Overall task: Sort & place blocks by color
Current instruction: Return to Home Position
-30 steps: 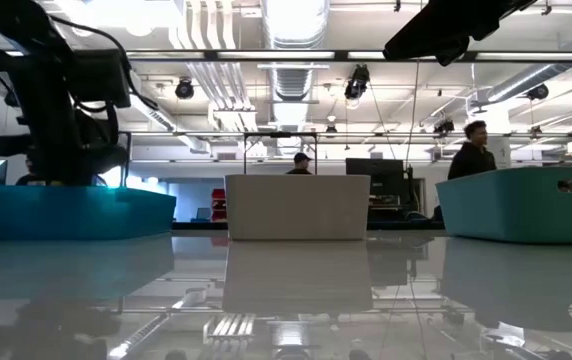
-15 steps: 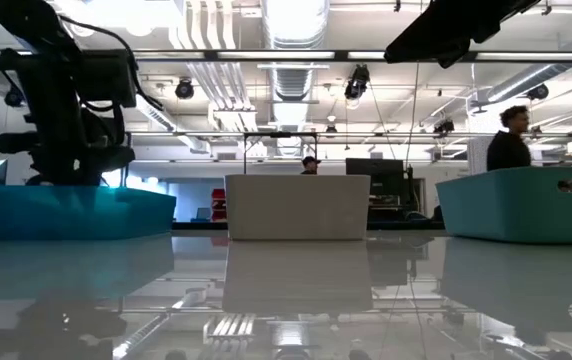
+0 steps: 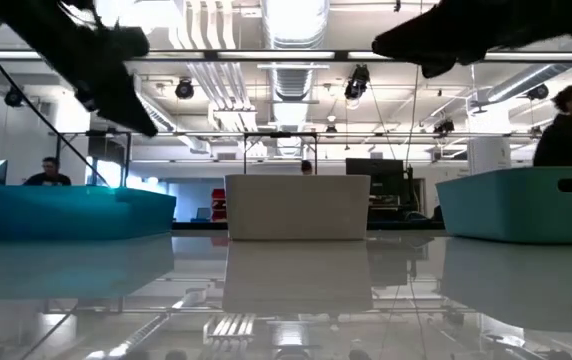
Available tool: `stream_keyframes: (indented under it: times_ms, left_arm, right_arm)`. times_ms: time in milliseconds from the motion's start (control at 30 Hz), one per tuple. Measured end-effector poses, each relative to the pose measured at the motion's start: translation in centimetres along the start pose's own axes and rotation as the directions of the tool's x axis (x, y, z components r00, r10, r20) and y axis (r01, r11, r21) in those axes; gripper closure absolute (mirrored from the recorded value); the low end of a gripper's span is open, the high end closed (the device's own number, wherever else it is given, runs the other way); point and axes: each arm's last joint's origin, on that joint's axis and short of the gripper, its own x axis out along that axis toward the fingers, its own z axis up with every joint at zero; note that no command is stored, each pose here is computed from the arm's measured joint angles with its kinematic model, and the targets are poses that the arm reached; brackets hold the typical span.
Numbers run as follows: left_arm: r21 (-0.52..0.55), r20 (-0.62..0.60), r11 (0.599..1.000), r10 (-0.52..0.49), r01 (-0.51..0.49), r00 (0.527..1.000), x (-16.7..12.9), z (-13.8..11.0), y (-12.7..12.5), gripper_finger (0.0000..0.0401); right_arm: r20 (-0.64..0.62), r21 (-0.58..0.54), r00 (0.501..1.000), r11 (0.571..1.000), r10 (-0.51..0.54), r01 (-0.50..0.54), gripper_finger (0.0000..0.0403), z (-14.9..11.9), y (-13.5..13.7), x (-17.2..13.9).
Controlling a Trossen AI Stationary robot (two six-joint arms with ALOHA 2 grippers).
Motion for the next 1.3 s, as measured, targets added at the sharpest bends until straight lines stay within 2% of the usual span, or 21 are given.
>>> stream_keyframes:
  times_ms: [67,133,200,267,367,567,800,967,1167,1300]
  left_arm:
    - [0.180,0.076,0.973,-0.158,0.142,0.985,-0.8,-0.4,-1.5,0.0251]
    - [0.330,0.143,0.914,-0.295,0.236,0.945,-1.7,-1.1,-2.6,0.0251]
    - [0.415,0.197,0.871,-0.367,0.261,0.909,-2.2,-1.7,-3.0,0.0251]
    - [0.451,0.232,0.854,-0.392,0.259,0.890,-2.4,-2.4,-2.7,0.0251]
    - [0.451,0.280,0.858,-0.397,0.245,0.874,-2.5,-3.2,-1.7,0.0251]
    - [0.409,0.357,0.878,-0.406,0.250,0.841,-2.9,-4.8,0.2,0.0251]
    - [0.357,0.449,0.894,-0.419,0.271,0.789,-3.0,-6.9,1.9,0.0251]
    - [0.322,0.512,0.904,-0.415,0.280,0.752,-2.9,-8.0,2.6,0.0251]
    - [0.294,0.552,0.913,-0.404,0.282,0.729,-2.5,-8.8,3.0,0.0251]
    - [0.299,0.542,0.913,-0.401,0.277,0.739,-2.3,-9.0,2.9,0.0251]
  right_arm:
    - [0.084,-0.009,0.995,0.999,0.046,-0.045,0.0340,-0.9,-0.9,-0.3]
    - [0.145,0.002,0.987,0.997,0.074,-0.075,0.0345,-1.9,-2.3,-0.5]
    - [0.176,0.064,0.981,0.993,0.082,-0.095,0.0350,-3.2,-4.0,-0.7]
    - [0.175,0.121,0.979,0.985,0.102,-0.124,0.0357,-4.6,-5.5,-1.0]
    - [0.180,0.128,0.978,0.983,0.108,-0.132,0.0367,-6.3,-6.8,-1.8]
    - [0.233,0.062,0.971,0.996,0.046,-0.062,0.0382,-7.4,-7.7,-3.6]
    - [0.270,0.057,0.959,0.996,-0.081,0.068,0.0390,-8.0,-8.1,-6.3]
    - [0.198,0.048,0.972,0.992,-0.125,0.117,0.0390,-8.2,-8.3,-7.1]
    - [0.225,0.016,0.965,0.991,-0.133,0.133,0.0390,-7.6,-8.5,-8.3]
    - [0.219,-0.001,0.967,0.991,-0.132,0.135,0.0390,-7.6,-8.5,-8.9]
